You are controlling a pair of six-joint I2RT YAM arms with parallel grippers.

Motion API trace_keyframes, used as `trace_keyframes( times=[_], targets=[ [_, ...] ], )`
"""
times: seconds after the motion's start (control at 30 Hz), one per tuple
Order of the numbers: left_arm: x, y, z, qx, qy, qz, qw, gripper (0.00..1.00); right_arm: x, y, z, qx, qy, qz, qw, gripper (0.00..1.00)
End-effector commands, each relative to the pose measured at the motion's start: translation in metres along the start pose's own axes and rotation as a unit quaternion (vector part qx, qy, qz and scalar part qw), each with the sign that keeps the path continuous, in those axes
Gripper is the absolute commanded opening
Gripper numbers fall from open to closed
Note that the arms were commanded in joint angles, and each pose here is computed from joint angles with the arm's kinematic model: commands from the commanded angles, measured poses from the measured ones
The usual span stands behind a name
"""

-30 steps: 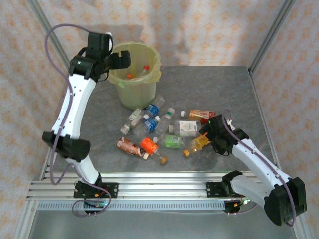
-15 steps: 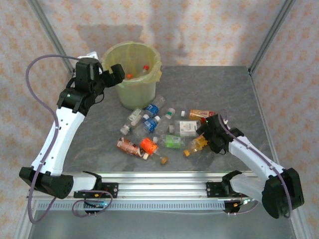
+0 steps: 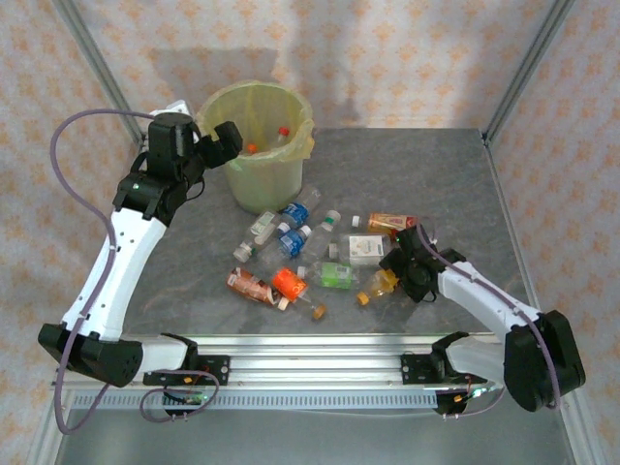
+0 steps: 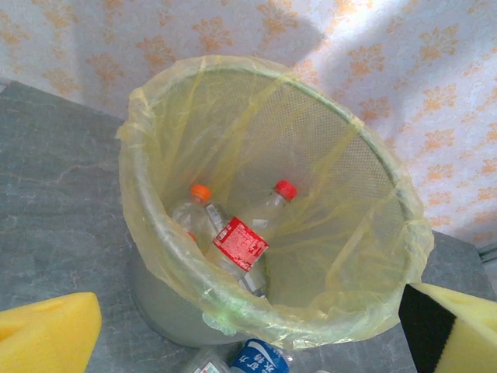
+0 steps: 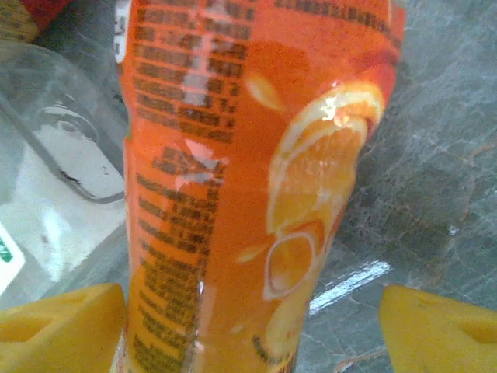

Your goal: Put the plastic bottles in the bin

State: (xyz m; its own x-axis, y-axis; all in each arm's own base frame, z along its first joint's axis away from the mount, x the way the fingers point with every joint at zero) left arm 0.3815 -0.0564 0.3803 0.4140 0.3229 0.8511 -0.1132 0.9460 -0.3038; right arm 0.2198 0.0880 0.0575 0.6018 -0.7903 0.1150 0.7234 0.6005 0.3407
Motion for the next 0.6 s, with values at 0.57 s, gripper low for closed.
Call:
trace_keyframes(
  times=[0.57],
  targets=[
    [0.005, 0.004, -0.004, 0.017, -0.013, 0.004, 1.0, 1.0, -0.022, -0.031, -0.025, -0.094, 0.02, 0.034, 0.995, 0.83]
  ],
)
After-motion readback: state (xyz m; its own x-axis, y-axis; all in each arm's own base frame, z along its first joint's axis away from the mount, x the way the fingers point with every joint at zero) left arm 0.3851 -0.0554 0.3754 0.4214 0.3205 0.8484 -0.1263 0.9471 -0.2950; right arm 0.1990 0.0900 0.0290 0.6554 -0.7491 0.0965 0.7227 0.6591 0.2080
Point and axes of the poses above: each hand's point on the last joint's axis, 136 mm out from that joint toward the fingers, its own z axis back along the fingers, its own y axis along the line the jaws close on, x = y × z, the point moved 1 cm from there along z, back along the fingers, and after that the axes turned 7 degrees about -z, right-handed, at the moved point
